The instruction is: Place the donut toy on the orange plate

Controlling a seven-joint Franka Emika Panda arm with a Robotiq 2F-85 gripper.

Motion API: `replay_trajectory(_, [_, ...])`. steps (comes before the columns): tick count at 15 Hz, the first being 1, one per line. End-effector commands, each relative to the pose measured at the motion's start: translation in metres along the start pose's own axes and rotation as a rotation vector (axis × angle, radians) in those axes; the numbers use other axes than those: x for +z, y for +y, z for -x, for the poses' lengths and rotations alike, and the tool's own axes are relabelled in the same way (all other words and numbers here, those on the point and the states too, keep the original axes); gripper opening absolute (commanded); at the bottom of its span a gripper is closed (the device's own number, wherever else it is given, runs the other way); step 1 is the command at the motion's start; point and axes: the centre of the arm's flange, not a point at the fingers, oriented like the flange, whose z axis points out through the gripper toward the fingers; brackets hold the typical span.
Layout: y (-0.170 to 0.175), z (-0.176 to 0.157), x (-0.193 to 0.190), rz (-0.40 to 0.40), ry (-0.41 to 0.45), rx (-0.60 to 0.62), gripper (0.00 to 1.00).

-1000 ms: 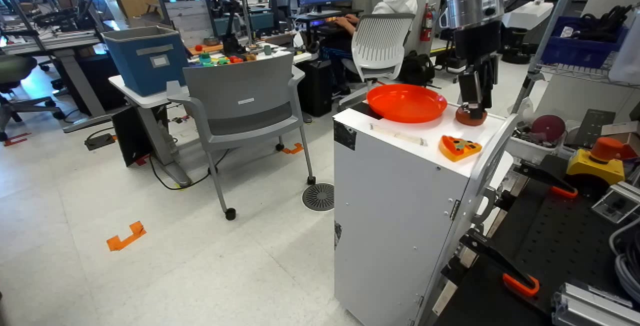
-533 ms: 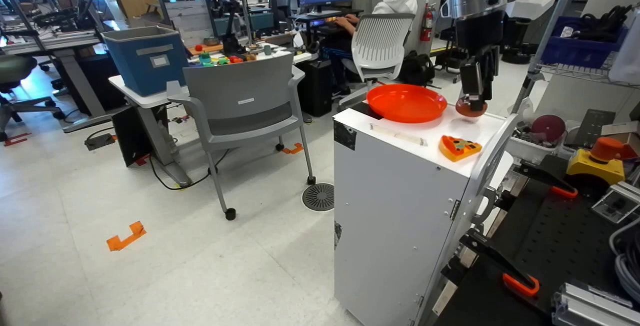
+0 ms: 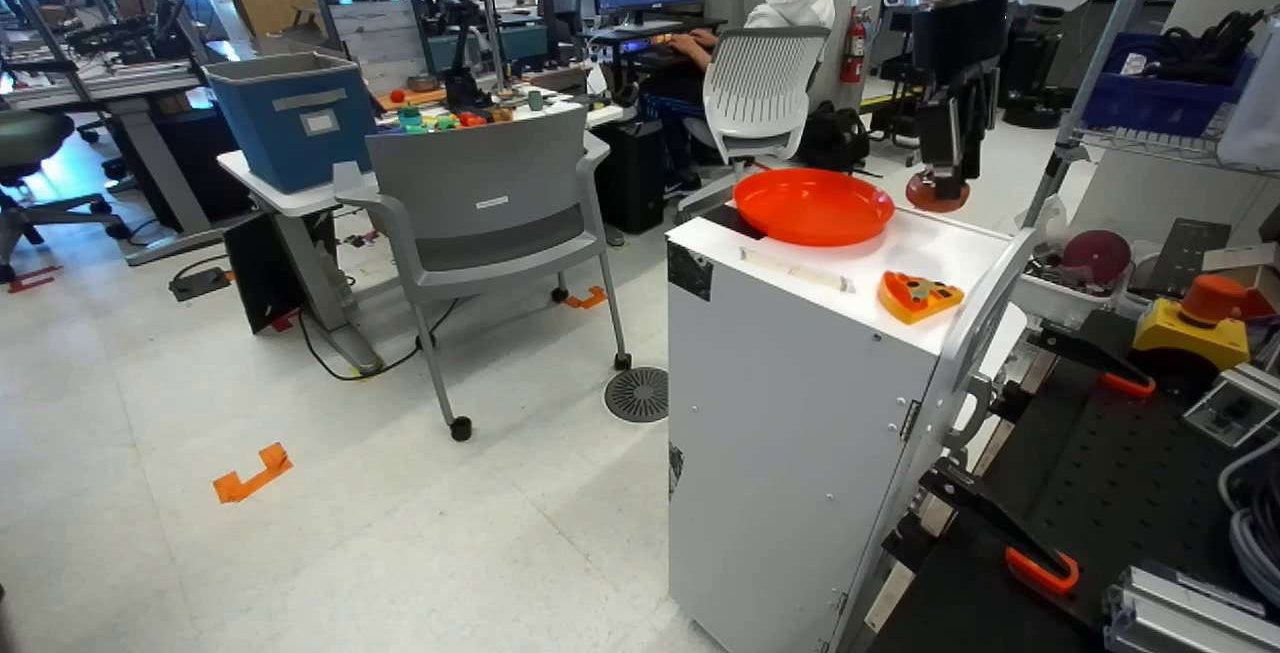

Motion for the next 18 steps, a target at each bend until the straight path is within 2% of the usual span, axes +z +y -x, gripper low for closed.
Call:
replay_trajectory(1, [-0.001, -0.004, -0.025, -0.016, -0.004, 0.027, 0.35])
replay_trajectory(9, [-0.005, -0.016, -0.053, -0.024, -0.039, 0.041, 0.35])
replay_trajectory(15, [0.001, -0.027, -0.08, -0.06, 0.005, 0.09, 0.35])
replay_trajectory(18, [0.005, -0.034, -0.088, -0.053, 0.061, 0.131, 0.35])
